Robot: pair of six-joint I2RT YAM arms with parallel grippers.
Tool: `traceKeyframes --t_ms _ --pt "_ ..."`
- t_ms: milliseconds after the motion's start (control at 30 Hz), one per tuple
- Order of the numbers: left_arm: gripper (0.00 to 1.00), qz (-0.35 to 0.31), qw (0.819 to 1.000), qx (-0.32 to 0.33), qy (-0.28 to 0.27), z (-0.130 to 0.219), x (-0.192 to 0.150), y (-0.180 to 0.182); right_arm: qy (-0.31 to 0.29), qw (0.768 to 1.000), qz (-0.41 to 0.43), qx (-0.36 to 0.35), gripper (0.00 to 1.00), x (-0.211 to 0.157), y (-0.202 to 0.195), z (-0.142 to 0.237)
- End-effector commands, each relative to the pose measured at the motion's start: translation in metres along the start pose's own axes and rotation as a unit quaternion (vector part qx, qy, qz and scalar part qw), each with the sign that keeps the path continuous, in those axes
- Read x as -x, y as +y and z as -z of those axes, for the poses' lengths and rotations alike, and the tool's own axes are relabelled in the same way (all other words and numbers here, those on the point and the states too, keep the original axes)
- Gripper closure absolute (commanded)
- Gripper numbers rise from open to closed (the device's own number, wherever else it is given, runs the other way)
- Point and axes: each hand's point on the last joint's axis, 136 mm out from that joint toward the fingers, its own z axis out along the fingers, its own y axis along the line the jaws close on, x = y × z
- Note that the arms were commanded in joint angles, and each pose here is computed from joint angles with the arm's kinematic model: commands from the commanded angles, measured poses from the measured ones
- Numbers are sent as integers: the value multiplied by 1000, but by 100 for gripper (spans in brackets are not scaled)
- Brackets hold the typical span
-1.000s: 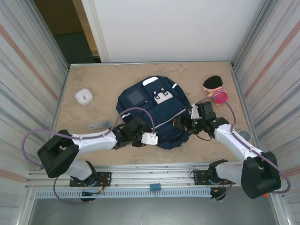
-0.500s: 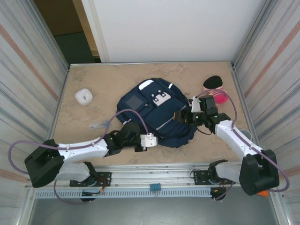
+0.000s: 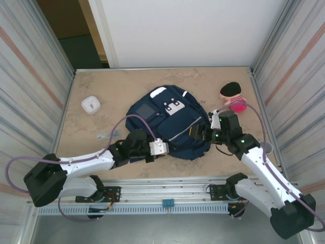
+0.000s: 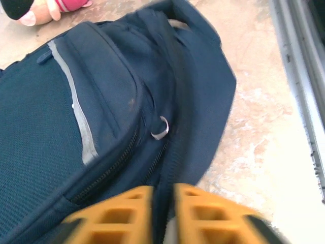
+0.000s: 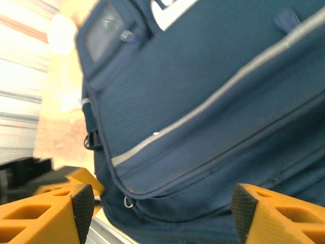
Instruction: Pack the student bag
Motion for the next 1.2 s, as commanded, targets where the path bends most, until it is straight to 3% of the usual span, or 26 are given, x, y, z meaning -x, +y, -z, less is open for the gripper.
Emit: traceKeyframes --t_ms 0,133,300,700,900,933,967,1033,1067,1167 --pt "39 -33 999 6 -22 8 17 4 10 999 -49 -1 28 -3 -4 -9" --pt "25 -57 998 34 -2 21 9 29 1 999 -36 -1 28 4 -2 -8" --pt "19 -123 990 4 73 16 -9 44 9 999 -33 -2 28 2 -5 -9" --pt "17 -185 976 -57 104 -34 -24 46 16 1000 -26 1 28 0 -6 -11" --pt "19 -197 975 -45 90 -56 -20 50 18 1000 -24 -1 28 -1 -9 -12" --pt "24 -191 977 -41 79 -57 -15 52 18 1000 -22 1 28 -1 -7 -11" --pt "40 -183 980 -39 70 -59 -11 53 18 1000 -20 3 29 -1 -7 -11" --pt "87 -162 984 -39 57 -58 -3 54 17 1000 -12 8 30 -1 -4 -8" --pt "99 -147 987 -36 47 -56 2 56 16 1000 -2 10 30 -2 -1 -6" --pt "100 -85 996 -14 7 -41 23 67 2 999 31 -14 32 -1 0 6"
